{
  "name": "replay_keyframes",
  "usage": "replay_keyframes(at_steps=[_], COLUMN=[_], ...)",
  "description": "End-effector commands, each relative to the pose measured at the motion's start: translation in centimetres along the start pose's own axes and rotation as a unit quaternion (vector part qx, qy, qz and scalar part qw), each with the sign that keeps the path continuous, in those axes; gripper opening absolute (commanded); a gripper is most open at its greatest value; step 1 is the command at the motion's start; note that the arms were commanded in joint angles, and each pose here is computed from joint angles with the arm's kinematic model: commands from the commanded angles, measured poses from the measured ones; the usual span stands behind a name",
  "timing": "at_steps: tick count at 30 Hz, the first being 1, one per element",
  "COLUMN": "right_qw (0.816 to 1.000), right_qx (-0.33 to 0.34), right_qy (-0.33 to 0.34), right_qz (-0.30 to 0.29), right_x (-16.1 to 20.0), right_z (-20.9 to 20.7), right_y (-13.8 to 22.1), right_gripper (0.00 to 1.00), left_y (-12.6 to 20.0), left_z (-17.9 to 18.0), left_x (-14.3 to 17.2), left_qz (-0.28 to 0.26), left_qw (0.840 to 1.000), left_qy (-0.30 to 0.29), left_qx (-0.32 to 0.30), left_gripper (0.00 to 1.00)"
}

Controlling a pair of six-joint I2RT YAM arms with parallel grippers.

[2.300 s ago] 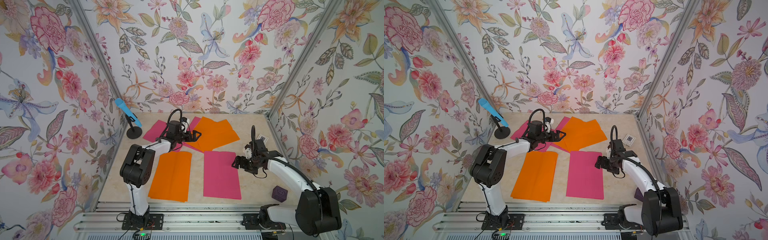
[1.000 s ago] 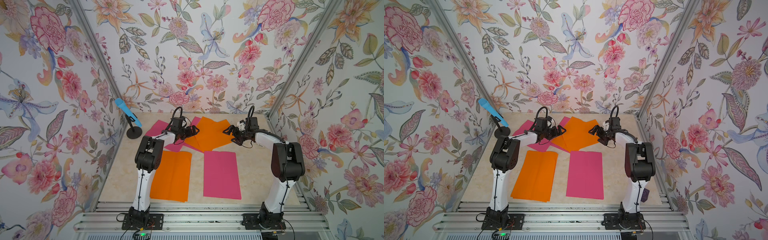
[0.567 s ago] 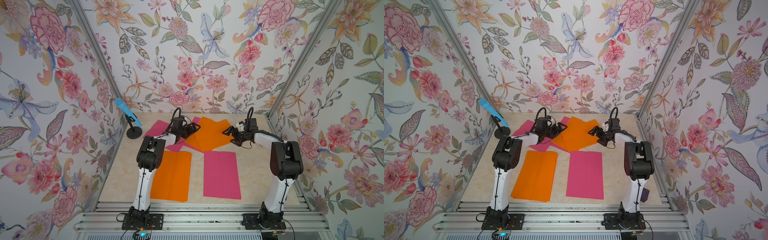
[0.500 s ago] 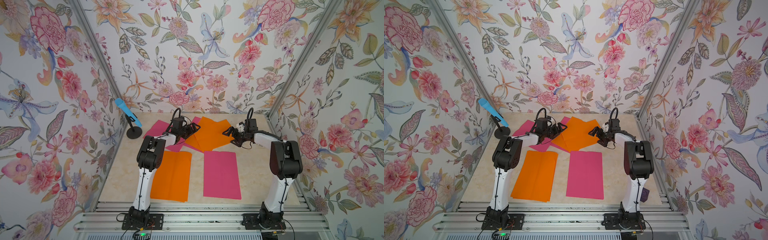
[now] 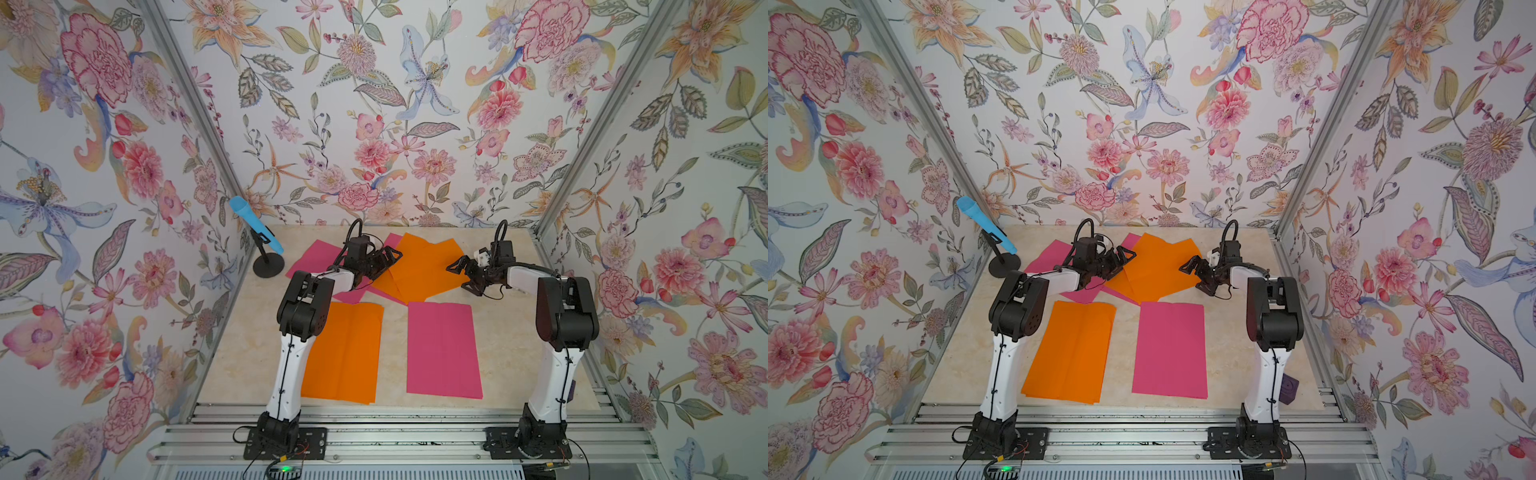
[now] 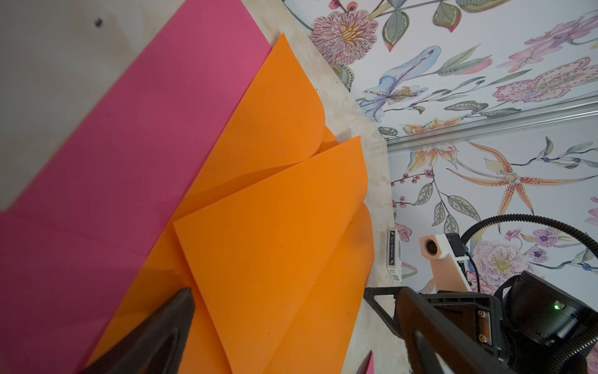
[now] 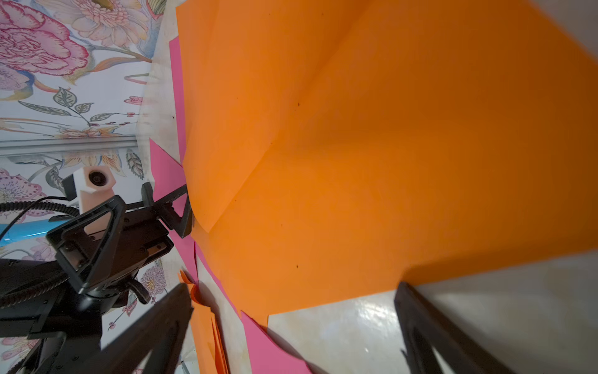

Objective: Sort the scattered colored papers by color
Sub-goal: Pick up the colored paper.

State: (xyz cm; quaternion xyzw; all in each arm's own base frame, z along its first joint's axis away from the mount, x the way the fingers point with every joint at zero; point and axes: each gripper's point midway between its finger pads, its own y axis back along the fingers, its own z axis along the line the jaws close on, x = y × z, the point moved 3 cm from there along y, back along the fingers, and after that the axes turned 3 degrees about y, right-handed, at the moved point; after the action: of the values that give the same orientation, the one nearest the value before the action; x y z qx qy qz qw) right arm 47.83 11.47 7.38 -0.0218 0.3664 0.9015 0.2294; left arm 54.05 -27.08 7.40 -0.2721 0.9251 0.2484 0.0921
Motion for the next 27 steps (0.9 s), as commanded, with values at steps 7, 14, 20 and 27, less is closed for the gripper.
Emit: replay_keyframes(at_steps=[7, 14, 20, 27], right_qw=[1.000, 1.000, 1.000, 1.000], right_qx=[0.013, 0.010, 0.006, -0.005], right_qy=[-0.016, -0.016, -0.013, 0.001], right_qz=[0.014, 0.015, 0.012, -0.004], right_x=[0.5, 0.5, 0.4, 0.0], right_z=[-1.3, -1.4, -1.0, 0.8], right_y=[-0.8, -0.8, -0.4, 1.3], right_gripper=[1.00, 1.00, 1.00, 1.00], left_y=[-1.9, -1.9, -2.1, -2.7], left_z=[-1.1, -1.7, -1.6, -0.5], left_x=[0.5, 0.2, 0.3, 0.7], left_qz=[0.009, 0.012, 0.017, 0.023], left_qw=[0.999, 1.000, 1.000, 0.999], left_qy=[0.008, -0.011, -0.018, -0.037], left_qx=[0.031, 0.026, 0.016, -0.022], left_gripper=[0.95, 0.65, 0.32, 0.12])
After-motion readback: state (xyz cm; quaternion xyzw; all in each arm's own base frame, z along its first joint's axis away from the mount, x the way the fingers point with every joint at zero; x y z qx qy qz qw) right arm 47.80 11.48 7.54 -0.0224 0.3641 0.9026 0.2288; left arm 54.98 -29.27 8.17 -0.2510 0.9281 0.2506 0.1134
